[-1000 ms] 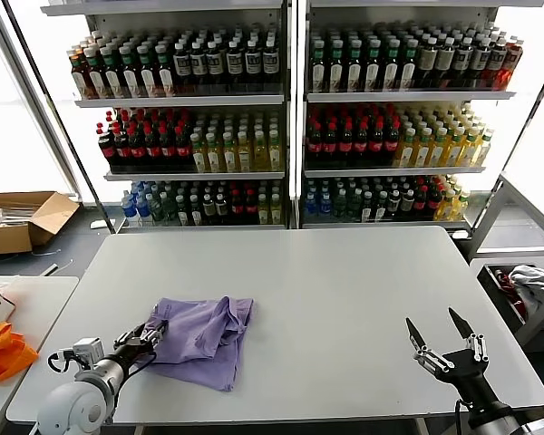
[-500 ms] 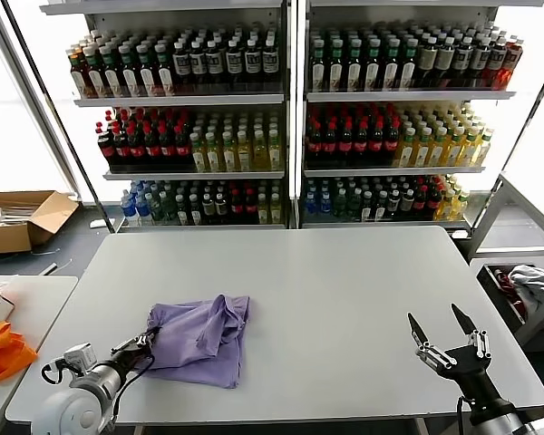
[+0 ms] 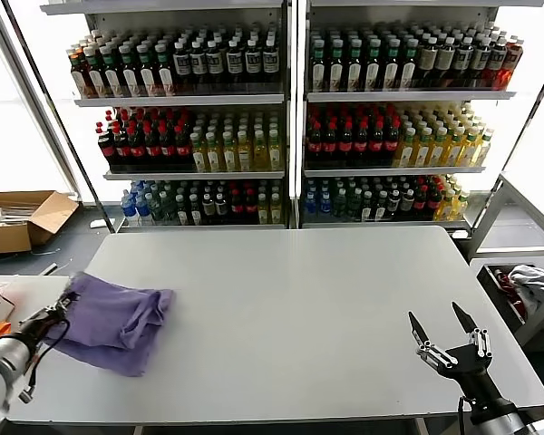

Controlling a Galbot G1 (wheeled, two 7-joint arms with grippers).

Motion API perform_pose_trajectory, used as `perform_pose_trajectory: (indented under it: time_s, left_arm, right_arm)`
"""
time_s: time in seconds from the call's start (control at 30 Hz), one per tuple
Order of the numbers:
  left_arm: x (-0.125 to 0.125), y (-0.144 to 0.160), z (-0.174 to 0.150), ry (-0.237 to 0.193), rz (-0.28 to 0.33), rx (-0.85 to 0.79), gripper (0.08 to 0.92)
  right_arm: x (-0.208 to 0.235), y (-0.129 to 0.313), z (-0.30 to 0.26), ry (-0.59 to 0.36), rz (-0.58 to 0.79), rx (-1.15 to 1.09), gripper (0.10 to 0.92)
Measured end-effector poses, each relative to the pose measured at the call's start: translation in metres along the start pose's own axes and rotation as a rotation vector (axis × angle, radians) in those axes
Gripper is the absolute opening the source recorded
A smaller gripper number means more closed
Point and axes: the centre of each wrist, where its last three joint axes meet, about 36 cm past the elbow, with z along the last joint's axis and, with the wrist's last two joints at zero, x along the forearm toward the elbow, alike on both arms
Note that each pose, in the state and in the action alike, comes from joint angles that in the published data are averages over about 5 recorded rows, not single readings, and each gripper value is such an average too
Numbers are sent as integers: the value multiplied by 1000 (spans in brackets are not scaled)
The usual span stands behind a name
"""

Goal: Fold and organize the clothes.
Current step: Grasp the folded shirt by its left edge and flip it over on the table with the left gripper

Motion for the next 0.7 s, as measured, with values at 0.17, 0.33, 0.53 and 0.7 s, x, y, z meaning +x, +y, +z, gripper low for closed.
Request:
perform_pose_trajectory:
  time_s: [0.17,0.33,0.53,0.7]
  left_arm:
    - [11,13,-41,-52,-25,-47,122]
    - [19,-11,-46,-60,3,-98,122]
    - [19,-81,-1,8,127,-169,122]
    - [17,-145,59,117,263,-205,122]
  right_arm:
    - [0,1,2,-3,3,-6,823]
    - [1,0,5,-1,13,-7,823]
    - [7,-1,6,10,31,1,823]
    - [16,0,6,38,46,12,823]
